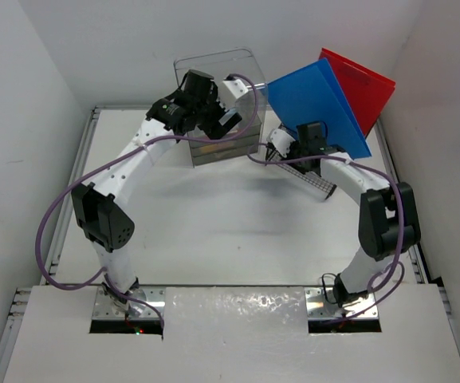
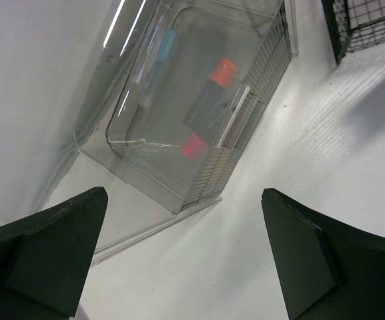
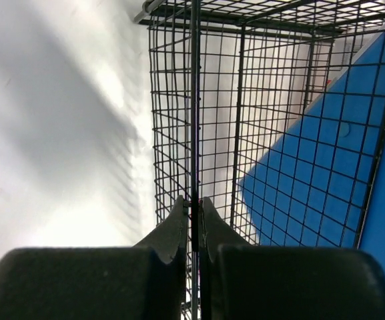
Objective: Organize the desk
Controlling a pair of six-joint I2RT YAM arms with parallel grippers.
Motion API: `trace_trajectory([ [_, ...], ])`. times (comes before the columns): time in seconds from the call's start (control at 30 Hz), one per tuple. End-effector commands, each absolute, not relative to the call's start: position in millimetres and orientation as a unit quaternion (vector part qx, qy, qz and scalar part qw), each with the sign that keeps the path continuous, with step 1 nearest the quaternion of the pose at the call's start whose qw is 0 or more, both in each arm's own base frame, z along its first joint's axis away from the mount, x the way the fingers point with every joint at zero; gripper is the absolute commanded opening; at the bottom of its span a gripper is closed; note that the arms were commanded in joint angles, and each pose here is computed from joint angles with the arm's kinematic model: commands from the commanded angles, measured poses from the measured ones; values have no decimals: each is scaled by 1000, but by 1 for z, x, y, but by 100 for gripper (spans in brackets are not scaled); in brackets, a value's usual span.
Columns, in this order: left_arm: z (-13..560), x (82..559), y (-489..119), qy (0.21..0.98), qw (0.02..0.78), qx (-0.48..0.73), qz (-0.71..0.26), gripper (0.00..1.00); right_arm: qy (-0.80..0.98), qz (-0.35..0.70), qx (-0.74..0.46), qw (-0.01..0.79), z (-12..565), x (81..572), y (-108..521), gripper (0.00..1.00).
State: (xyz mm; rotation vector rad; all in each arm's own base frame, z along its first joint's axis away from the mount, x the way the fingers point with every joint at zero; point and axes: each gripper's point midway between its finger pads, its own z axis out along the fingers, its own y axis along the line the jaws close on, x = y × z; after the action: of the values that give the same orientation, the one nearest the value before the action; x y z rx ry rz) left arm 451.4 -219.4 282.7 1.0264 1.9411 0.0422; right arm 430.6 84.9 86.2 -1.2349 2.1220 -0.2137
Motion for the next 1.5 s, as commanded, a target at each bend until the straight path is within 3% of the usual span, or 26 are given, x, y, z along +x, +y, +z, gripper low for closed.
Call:
trace_trajectory([
  [0.0, 314, 450, -214, 767, 493, 409, 15, 100, 805, -65, -517, 282, 77, 394, 71, 0],
  [0.13, 313, 449, -216, 766, 492, 413, 9, 100, 801, -76, -522, 283, 84, 379, 64, 15],
  [0.17, 312, 449, -216, 767, 492, 413, 8, 100, 799, -78, -522, 287, 91, 377, 63, 29],
  [0.23, 311, 449, -218, 766, 491, 415, 5, 100, 800, -78, -520, 290, 99, 375, 62, 40],
  [0.27, 311, 449, -217, 766, 490, 416, 5, 100, 796, -81, -516, 307, 114, 379, 64, 54],
  [0.33, 310, 449, -218, 766, 490, 416, 4, 100, 796, -73, -505, 327, 131, 381, 69, 64],
  [0.57, 302, 448, -227, 766, 482, 424, -18, 100, 731, -30, -440, 521, 252, 394, 106, 92],
  [0.7, 302, 447, -230, 765, 481, 428, -23, 100, 689, -79, -344, 634, 315, 397, 89, 96],
  [0.83, 303, 447, -229, 764, 481, 429, -20, 99, 691, -167, -256, 655, 350, 413, 51, 99],
  [0.93, 305, 446, -228, 763, 483, 429, -21, 99, 721, -193, -232, 623, 366, 434, 36, 99],
  [1.0, 304, 445, -229, 763, 481, 431, -22, 99, 758, -171, -242, 581, 356, 443, 31, 99],
  [1.2, 297, 442, -226, 765, 475, 435, -19, 100, 782, -98, -220, 574, 388, 482, 16, 99],
  [1.47, 298, 442, -223, 764, 475, 436, -12, 100, 785, 15, -300, 541, 360, 496, 51, 99],
])
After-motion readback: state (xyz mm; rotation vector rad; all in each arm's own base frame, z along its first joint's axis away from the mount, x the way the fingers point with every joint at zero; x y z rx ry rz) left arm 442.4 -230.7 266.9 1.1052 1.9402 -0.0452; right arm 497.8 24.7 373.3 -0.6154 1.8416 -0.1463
